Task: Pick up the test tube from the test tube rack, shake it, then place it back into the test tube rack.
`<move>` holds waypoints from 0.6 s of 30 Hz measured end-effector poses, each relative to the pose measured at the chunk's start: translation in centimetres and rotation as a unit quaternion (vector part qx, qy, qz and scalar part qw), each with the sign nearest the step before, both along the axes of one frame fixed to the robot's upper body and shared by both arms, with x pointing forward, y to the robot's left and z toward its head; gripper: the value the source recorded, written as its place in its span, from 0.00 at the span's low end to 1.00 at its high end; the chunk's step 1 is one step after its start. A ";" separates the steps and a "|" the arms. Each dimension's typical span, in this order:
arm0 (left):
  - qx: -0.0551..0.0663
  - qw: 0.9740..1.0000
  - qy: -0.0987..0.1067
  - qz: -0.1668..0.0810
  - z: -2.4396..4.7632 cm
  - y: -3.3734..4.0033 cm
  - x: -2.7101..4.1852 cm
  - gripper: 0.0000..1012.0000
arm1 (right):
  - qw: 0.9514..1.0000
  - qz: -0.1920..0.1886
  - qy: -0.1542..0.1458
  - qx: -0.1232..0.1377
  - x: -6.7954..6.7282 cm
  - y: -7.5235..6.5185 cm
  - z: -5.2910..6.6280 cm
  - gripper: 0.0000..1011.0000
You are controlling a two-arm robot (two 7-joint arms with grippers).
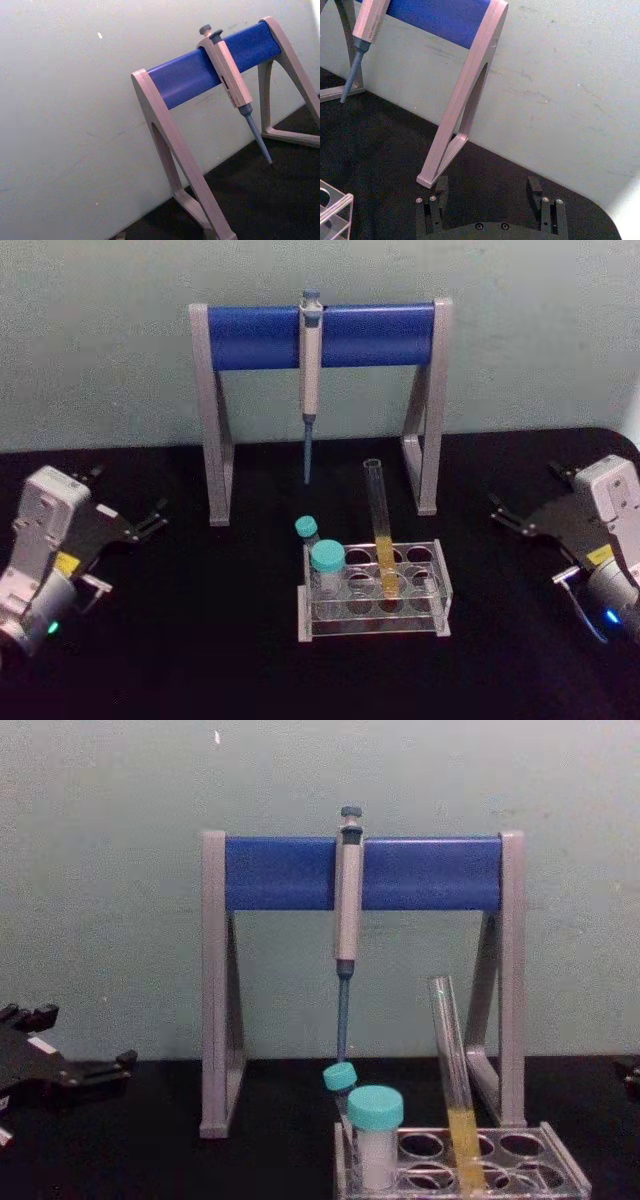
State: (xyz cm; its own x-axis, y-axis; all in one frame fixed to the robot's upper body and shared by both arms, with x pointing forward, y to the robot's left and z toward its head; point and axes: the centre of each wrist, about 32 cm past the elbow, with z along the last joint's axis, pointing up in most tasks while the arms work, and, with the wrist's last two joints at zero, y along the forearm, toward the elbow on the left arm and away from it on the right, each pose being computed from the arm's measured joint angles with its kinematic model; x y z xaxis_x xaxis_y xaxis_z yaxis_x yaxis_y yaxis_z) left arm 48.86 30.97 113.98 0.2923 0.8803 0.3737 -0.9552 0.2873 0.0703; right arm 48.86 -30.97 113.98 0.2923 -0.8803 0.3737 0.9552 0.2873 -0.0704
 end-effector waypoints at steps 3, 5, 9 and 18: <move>0.000 1.000 0.000 0.000 0.00 0.00 0.00 0.99 | 1.000 0.000 0.000 0.000 0.0 0.0 0.0 0.99; 0.000 1.000 0.000 0.000 0.00 0.00 0.00 0.99 | 1.000 0.000 0.000 0.000 0.0 0.0 0.0 0.99; 0.000 1.000 0.000 0.000 0.00 0.00 0.00 0.99 | 1.000 0.000 -0.008 0.002 -0.1 0.0 0.1 0.99; 0.000 1.000 0.000 0.000 0.00 0.00 0.00 0.99 | 0.999 0.017 -0.023 0.021 -0.4 0.1 0.7 0.99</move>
